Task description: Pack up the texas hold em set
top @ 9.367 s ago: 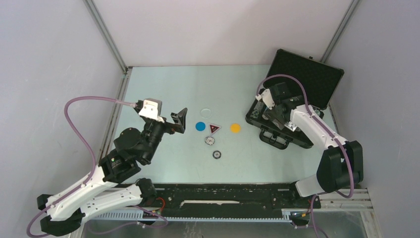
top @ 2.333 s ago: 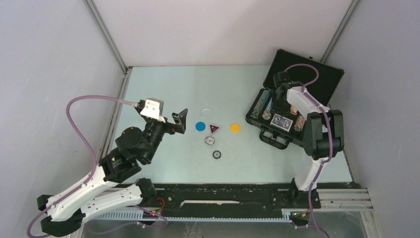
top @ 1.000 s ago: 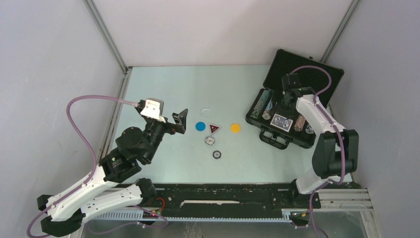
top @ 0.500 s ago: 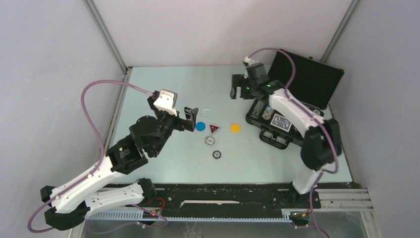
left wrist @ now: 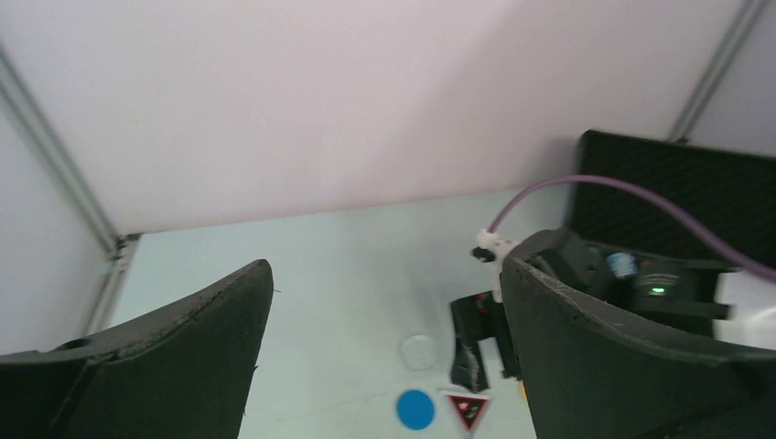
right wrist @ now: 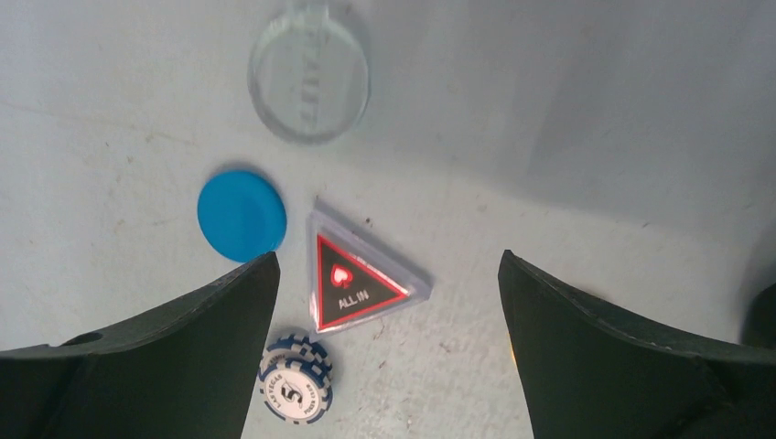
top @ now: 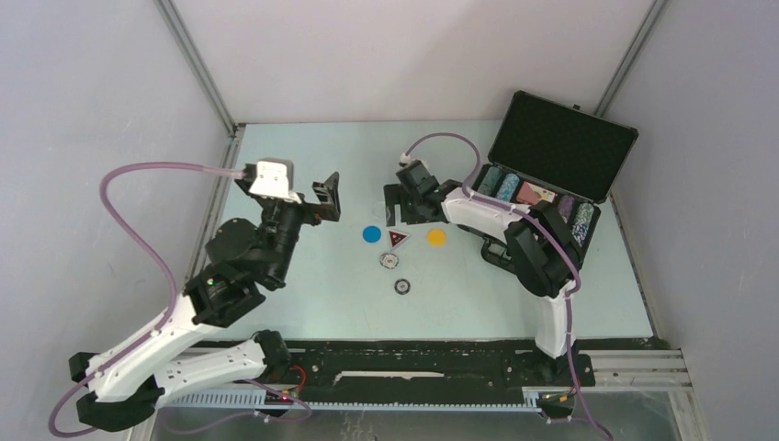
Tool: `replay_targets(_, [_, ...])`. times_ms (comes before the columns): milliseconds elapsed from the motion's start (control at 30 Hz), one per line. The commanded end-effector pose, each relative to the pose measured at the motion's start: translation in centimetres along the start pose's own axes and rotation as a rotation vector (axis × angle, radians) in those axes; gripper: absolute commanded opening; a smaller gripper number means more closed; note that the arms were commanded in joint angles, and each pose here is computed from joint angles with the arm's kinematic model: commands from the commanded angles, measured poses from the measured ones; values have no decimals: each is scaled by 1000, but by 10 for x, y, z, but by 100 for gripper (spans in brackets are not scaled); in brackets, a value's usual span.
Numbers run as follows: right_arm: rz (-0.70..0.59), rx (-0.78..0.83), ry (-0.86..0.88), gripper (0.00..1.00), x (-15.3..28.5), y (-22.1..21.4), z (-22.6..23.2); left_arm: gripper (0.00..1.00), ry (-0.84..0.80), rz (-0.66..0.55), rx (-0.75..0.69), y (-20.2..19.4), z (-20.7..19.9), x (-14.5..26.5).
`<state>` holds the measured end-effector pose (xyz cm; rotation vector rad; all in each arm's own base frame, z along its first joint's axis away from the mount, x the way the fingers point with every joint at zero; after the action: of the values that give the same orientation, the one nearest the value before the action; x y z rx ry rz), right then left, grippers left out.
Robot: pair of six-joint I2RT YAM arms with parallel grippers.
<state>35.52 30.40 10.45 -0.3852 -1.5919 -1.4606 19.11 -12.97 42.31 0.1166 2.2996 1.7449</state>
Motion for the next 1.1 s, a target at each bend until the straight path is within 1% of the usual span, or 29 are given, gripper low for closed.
replay_targets(0, [-104, -40, 31, 100, 20, 19, 27, 100, 118, -31, -99, -18, 18, -4])
replay_targets(133, [-105, 22, 29, 100, 4, 31, 33, 100, 115, -24, -102, -24, 18, -5])
replay_targets(200, [-56, 69, -51, 100, -10, 34, 27, 100, 105, -28, -91, -22, 18, -3])
replay_targets(300, [-25, 140, -61, 100, -31, 40, 32, 100, 99, -43, -67, -19, 22, 2])
replay_targets(433, [10, 164, -84, 99, -56, 42, 35, 100, 86, -57, -43, -16, 23, 6])
replay_targets(533, [3, 193, -130, 97, -63, 42, 37, 100, 76, -62, -34, -14, 23, 7])
replay_targets(667, [26, 205, -118, 95, -73, 35, 42, 100, 67, -66, -24, -12, 24, 8])
replay_targets(867, [70, 181, -115, 85, -79, 25, 35, 100, 68, -68, -15, -11, 25, 8])
replay_targets(967, [67, 172, -95, 84, -81, 26, 34, 100, 64, -71, -4, -9, 26, 8])
replay_targets(1067, [70, 161, -79, 80, -86, 28, 32, 100, 64, -69, -1, -9, 26, 7])
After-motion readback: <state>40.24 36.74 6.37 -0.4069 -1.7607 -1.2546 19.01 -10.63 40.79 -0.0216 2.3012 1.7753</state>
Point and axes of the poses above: each gripper's point midway between its finger pads, its own x axis back along the fingers, its own z axis along the line the jaws close on, y = z × x, the point moved 5 cm from there along x, back along the fingers, and after that the axes turned 12 degrees about x, right-handed, at the moved point
